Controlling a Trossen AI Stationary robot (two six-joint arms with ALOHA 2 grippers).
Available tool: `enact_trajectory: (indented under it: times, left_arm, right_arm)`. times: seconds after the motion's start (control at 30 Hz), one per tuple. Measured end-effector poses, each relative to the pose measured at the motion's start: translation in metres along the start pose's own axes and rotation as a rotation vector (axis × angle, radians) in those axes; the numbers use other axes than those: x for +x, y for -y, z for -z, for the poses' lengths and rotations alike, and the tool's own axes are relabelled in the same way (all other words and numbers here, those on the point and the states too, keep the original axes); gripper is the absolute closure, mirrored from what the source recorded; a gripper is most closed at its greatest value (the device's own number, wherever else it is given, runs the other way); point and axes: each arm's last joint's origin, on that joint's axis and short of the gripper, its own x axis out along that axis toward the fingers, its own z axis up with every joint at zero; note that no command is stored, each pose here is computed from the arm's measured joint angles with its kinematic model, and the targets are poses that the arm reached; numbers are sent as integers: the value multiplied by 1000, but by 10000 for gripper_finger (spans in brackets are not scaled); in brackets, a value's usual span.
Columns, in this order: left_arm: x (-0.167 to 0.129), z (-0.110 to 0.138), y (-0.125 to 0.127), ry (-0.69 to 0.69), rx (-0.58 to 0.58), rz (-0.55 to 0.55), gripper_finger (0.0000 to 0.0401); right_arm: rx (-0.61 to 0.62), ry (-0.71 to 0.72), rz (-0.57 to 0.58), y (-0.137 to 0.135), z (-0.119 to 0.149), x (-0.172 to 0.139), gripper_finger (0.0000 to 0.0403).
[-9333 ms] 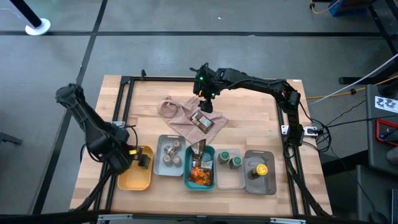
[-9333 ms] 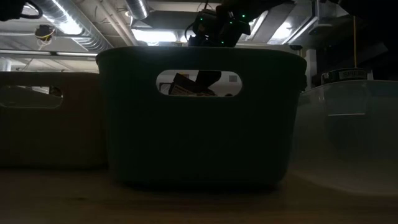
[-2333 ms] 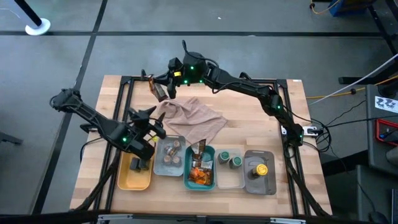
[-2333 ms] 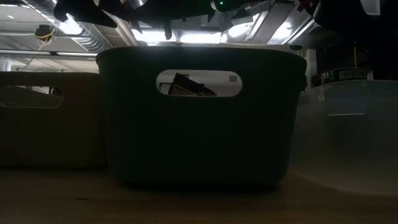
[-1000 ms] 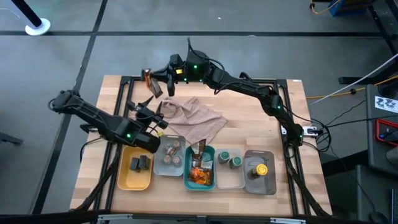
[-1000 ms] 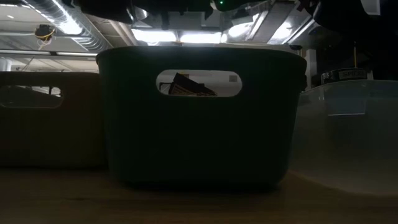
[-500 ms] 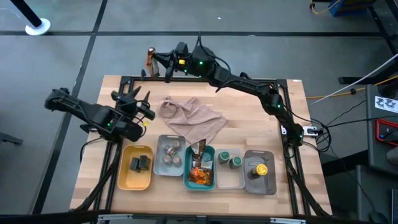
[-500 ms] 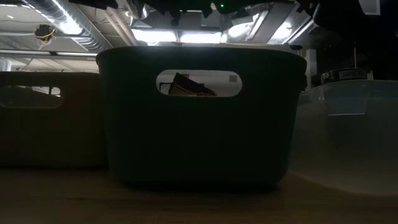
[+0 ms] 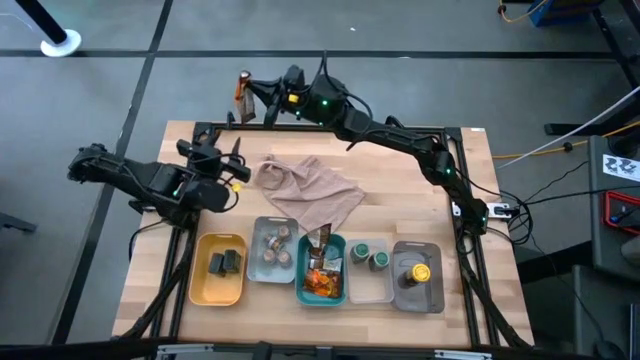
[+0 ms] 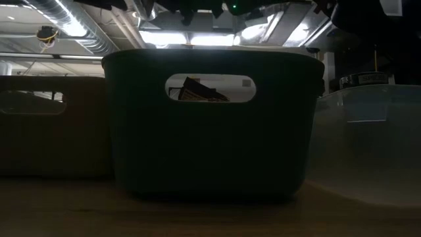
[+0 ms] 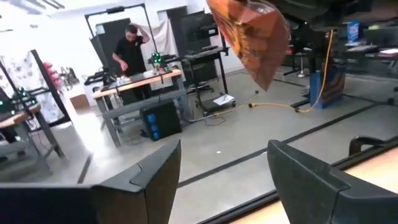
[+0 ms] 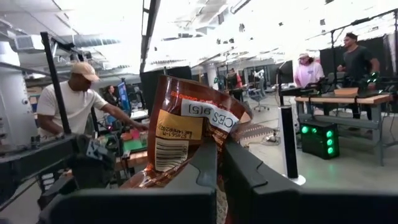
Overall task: Sort spices by type
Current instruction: Put the orange seasoning bag into the green bin
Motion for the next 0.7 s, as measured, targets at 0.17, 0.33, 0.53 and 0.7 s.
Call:
enact_trajectory:
  times: [0.17, 0.33, 0.53, 0.7]
  left_arm:
    - [-2, -6, 3, 2, -43, 10, 186]
    - [-6, -12, 7, 4, -146, 32, 198]
    - [-6, -21, 12, -19, -174, 109, 210]
    - [-1, -34, 13, -11, -204, 88, 212]
  right_arm:
    - [-1, 29, 1, 0, -3, 0, 392]
    - [-20, 28, 2, 0, -3, 0, 390]
    - [-22, 18, -14, -1, -2, 0, 389]
    - [-22, 13, -16, -1, -1, 0, 388]
